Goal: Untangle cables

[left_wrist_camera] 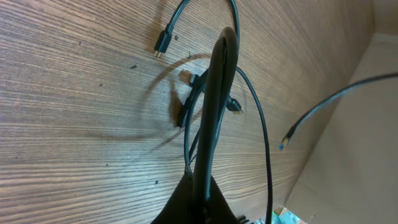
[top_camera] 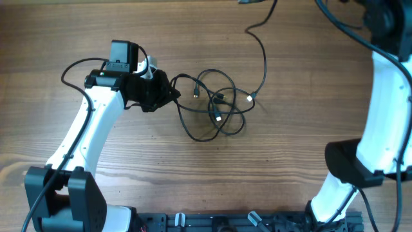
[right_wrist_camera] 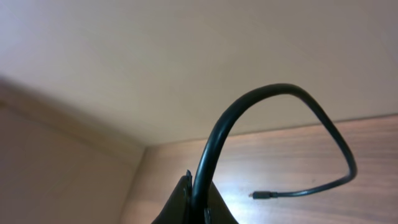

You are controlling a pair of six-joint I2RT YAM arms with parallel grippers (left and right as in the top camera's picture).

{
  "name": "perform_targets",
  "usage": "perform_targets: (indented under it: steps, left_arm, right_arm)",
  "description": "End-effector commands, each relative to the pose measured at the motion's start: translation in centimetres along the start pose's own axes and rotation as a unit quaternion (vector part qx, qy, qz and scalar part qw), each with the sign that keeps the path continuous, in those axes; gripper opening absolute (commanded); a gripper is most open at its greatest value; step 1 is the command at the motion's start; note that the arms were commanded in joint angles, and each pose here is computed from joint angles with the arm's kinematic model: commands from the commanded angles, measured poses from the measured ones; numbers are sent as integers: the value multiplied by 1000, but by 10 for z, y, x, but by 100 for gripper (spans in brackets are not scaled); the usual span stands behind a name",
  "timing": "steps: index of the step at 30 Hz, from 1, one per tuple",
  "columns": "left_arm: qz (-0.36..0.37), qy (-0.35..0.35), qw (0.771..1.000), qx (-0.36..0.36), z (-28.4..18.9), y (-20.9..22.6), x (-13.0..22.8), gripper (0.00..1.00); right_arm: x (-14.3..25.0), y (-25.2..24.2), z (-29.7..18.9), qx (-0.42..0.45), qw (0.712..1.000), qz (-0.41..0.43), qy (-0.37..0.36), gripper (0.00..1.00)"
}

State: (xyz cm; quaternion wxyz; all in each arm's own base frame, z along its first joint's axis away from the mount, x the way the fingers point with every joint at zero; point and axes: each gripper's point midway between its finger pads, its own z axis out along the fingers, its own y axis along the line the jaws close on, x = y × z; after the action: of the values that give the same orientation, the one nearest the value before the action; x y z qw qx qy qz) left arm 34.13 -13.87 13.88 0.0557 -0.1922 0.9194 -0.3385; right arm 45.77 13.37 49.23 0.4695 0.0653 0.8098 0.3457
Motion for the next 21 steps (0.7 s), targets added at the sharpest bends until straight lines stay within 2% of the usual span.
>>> perform_targets:
  steps: [1,5,9,11,13,17,21]
  left_arm:
    - [14,9,1000,11,2,-5,2,4]
    - [14,3,1000,2,2,-2,0,4]
    - [10,-12,1000,-17,2,4,-5,4]
    - [-5,-21,999,-27,2,8,-8,4]
    - [-3,-25,999,-29,1,8,-10,4]
    - [4,-35,999,-23,1,4,-15,4]
    - [8,-40,999,-19,1,3,-17,4]
  right_arm:
    - [-17,-49,28,86,996,-4,-38,4]
    - [-47,-93,3,172,980,-48,-84,4]
    - [-74,-156,-44,254,960,-25,-112,4]
    - [-84,-200,-74,308,943,5,-125,4]
    - [-91,-254,-114,386,909,51,-148,4]
    - [-91,-344,-159,457,864,130,-166,4]
    - [-59,-419,-155,460,859,194,-118,6]
